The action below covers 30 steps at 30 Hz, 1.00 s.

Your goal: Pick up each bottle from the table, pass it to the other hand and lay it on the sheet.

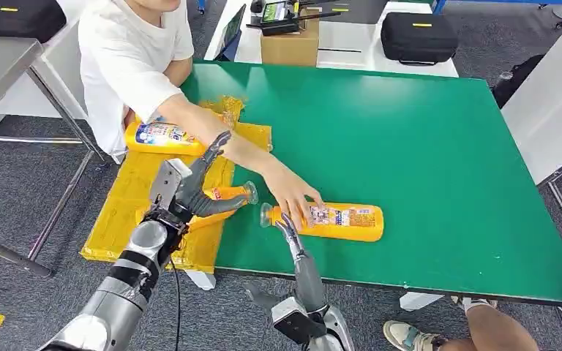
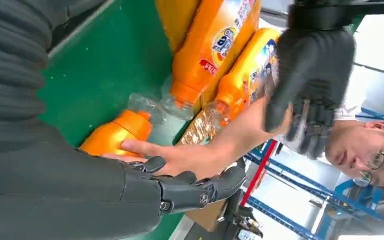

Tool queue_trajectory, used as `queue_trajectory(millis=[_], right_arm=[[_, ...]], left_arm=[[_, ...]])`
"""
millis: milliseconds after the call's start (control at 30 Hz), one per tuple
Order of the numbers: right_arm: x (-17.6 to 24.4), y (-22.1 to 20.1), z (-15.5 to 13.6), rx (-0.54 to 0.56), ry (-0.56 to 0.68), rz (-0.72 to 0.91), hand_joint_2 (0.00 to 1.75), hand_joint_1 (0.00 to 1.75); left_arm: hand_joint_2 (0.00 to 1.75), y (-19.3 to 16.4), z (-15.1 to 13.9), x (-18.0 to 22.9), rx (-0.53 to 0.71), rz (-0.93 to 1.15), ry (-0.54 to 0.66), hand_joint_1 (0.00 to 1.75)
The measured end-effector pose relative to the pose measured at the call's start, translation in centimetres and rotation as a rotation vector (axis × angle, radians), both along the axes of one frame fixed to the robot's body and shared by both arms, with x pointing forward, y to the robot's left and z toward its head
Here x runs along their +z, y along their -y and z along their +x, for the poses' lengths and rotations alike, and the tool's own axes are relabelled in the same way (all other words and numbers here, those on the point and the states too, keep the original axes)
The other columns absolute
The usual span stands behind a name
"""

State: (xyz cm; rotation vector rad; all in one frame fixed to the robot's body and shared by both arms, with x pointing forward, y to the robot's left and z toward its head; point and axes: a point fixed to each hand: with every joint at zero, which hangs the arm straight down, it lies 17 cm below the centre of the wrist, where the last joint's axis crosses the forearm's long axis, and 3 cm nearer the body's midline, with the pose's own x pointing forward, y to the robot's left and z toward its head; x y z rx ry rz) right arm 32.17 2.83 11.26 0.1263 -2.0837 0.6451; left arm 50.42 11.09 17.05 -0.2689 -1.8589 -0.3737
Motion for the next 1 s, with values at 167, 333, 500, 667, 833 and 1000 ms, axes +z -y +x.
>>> queue_trajectory(millis=[167,333,500,667,833,1000], right_arm=[[-0.9,0.5,-0.2,-0.019,0.014,-0.053,1.75,0.0],[-2.8,3.7,1.4,-0.131,0.034,-0.195,1.75,0.0],[-5.8,8.0,4.4,-0.24,0.038,-0.453,1.75,0.0],[-7.5,13.6,7.5,-0.346,0.06,-0.653,1.75,0.0],[-7.9,16.0,9.1,-0.378,0.064,-0.735,1.75,0.0],[-7.5,18.1,12.5,-0.398,0.103,-0.861,1.75,0.0]], left_arm=[[1.75,-2.4,-1.4,4.9,0.14,-0.251,0.099,0.0],[1.75,-7.1,-4.2,10.6,0.283,-0.544,0.199,0.0],[1.75,-11.0,-7.0,12.5,0.371,-0.667,0.252,0.0],[1.75,-13.3,-9.3,13.1,0.441,-0.704,0.293,0.0],[1.75,-14.0,-10.4,13.6,0.464,-0.706,0.318,0.0],[1.75,-13.0,-10.9,13.5,0.438,-0.687,0.312,0.0]])
